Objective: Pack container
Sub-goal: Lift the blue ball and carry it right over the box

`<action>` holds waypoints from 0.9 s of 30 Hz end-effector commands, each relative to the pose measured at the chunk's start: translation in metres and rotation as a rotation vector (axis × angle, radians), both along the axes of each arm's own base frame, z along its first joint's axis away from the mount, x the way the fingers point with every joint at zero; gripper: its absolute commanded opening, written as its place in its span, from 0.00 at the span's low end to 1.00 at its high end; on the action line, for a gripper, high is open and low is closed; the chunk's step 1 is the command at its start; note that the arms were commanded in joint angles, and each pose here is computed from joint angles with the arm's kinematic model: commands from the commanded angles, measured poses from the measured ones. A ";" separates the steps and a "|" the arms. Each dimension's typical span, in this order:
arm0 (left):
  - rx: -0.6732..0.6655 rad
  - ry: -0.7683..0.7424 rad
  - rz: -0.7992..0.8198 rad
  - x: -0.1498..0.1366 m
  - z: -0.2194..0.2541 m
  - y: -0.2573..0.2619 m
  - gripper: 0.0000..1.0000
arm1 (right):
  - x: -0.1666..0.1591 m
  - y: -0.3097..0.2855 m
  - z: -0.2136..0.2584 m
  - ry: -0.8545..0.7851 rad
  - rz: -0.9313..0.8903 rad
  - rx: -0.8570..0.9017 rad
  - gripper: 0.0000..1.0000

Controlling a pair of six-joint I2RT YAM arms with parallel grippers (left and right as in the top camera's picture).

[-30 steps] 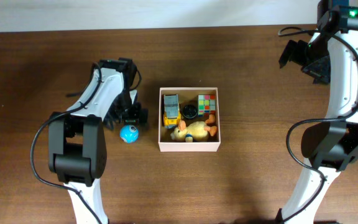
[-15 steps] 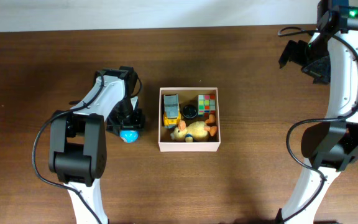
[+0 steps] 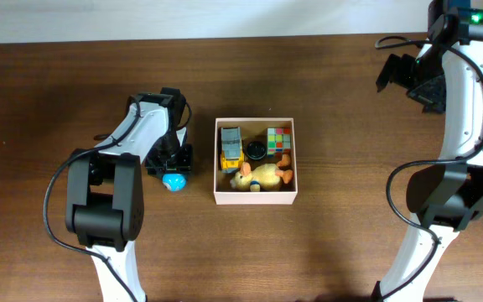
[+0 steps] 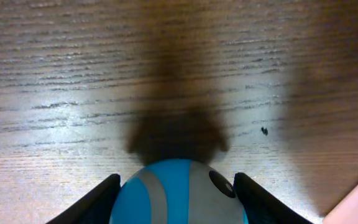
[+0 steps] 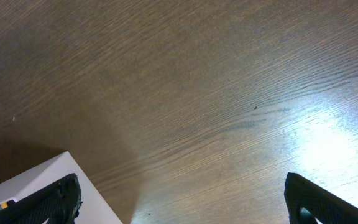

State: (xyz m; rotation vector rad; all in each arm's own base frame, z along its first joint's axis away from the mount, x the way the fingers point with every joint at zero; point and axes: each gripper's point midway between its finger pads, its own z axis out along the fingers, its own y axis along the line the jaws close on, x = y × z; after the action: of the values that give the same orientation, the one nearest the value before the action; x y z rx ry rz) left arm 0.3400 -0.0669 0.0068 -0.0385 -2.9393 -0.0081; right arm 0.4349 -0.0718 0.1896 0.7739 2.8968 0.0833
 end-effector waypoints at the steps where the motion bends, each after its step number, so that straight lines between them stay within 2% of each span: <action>1: -0.018 -0.026 0.007 0.012 0.012 -0.003 0.57 | -0.001 0.002 0.022 -0.060 -0.008 -0.007 0.99; 13: -0.061 -0.229 -0.035 0.072 0.103 -0.016 0.57 | -0.001 0.002 0.023 -0.061 -0.008 -0.007 0.99; 16: -0.128 -0.278 -0.093 0.079 0.133 -0.033 0.57 | -0.001 0.002 0.022 -0.060 -0.008 -0.007 0.99; 20: -0.250 -0.312 -0.217 0.074 0.166 -0.069 0.58 | -0.001 0.002 0.023 -0.061 -0.008 -0.007 0.99; 24: -0.336 -0.293 -0.393 0.052 0.185 -0.105 0.58 | -0.001 0.002 0.022 -0.060 -0.008 -0.007 0.99; 27: -0.348 -0.254 -0.533 0.030 0.186 -0.126 0.58 | -0.001 0.002 0.022 -0.060 -0.008 -0.007 0.99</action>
State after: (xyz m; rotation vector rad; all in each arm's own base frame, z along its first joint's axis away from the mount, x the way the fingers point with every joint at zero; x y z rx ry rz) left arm 0.3887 -0.1612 0.1860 -0.6151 -3.1345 0.3511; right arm 0.4349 -0.0718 0.1896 0.7739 2.8968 0.0833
